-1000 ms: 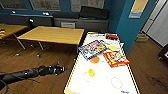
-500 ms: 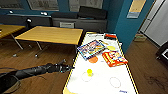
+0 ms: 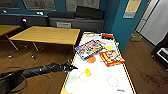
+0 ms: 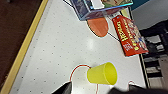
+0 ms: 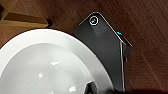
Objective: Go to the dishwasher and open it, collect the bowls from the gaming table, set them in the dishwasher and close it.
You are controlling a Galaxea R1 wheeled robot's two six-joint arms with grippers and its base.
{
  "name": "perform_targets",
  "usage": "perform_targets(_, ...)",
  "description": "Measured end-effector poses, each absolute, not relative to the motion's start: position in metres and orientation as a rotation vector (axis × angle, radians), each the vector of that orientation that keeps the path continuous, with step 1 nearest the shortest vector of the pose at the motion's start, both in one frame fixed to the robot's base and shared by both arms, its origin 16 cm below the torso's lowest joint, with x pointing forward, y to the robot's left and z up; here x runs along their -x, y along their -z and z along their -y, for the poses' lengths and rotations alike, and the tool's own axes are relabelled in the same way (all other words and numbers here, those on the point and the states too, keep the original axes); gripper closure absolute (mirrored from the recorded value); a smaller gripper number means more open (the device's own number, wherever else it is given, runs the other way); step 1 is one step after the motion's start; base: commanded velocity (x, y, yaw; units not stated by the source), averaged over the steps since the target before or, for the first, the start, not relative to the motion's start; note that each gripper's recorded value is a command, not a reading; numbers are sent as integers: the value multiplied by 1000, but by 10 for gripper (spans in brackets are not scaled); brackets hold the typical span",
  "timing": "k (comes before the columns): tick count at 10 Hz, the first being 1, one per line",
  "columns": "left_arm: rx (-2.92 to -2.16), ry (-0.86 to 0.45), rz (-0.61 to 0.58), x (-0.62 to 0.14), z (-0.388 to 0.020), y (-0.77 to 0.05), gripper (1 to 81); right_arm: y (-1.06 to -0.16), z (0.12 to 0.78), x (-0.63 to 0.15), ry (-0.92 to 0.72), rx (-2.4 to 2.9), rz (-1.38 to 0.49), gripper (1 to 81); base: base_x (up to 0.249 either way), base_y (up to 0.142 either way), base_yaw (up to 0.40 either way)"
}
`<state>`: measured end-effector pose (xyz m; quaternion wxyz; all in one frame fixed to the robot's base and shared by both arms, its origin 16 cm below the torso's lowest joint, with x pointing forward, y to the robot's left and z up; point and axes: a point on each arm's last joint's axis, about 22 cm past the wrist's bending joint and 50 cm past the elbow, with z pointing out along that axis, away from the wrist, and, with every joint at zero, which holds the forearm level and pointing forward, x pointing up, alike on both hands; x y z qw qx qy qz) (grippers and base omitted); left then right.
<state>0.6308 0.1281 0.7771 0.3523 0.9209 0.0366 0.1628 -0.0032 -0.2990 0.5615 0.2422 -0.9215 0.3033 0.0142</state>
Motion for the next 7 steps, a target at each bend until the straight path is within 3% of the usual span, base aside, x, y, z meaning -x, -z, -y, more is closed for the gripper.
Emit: perform_targets(7, -2434, -280, -77, -635, -77, -716, 10, -558, 300, 17, -119, 2533, -849, 811, 0, 0, 0)
